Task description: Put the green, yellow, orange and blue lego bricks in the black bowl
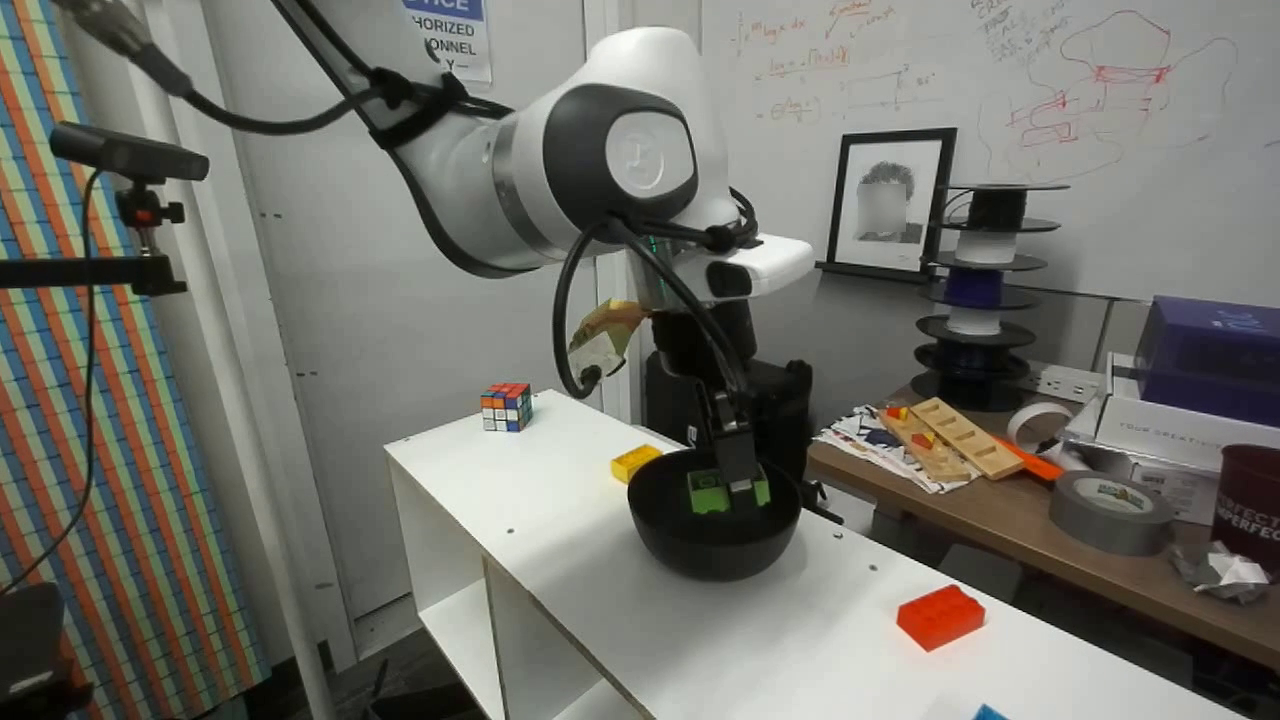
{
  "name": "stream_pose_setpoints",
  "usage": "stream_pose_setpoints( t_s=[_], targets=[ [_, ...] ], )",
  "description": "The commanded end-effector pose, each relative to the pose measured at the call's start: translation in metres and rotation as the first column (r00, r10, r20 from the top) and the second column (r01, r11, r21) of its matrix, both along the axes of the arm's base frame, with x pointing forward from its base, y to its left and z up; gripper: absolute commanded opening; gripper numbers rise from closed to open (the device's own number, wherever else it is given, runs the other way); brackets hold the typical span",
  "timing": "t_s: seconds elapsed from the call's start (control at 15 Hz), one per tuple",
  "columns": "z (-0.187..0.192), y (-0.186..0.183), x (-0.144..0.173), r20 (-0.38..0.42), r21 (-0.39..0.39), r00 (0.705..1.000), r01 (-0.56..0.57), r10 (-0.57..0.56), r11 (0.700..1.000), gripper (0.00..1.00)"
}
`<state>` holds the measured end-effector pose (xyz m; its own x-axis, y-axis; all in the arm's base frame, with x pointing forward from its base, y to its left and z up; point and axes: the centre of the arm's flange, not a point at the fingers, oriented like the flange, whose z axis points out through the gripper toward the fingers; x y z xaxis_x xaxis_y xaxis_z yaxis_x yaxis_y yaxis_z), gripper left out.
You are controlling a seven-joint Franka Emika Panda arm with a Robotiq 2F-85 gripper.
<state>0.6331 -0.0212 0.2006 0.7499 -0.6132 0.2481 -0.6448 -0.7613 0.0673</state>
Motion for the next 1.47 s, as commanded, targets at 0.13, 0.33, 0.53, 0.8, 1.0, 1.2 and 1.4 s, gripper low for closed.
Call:
stream_pose_setpoints(
  t_s=[0.13,0.33,0.53,0.8,1.0,1.2,1.4],
  targets=[
    [0.002,0.011,0.042,0.035,-0.002,0.999,-0.022,0.022,1.0,0.75],
    [0.02,0.02,0.048,0.071,0.011,0.997,-0.04,0.039,0.999,0.98],
    [0.055,0.036,0.033,0.082,0.055,0.996,-0.039,0.034,0.998,1.0],
    [0.105,0.107,0.002,-0.002,0.041,0.985,-0.174,0.174,0.984,1.0],
    [0.136,0.173,-0.026,-0.089,0.037,0.942,-0.322,0.324,0.946,1.0],
    [0.129,0.191,-0.026,-0.1,0.052,0.941,-0.32,0.324,0.946,1.0],
    [0.138,0.206,-0.04,-0.112,0.056,0.929,-0.35,0.354,0.935,1.0]
  ],
)
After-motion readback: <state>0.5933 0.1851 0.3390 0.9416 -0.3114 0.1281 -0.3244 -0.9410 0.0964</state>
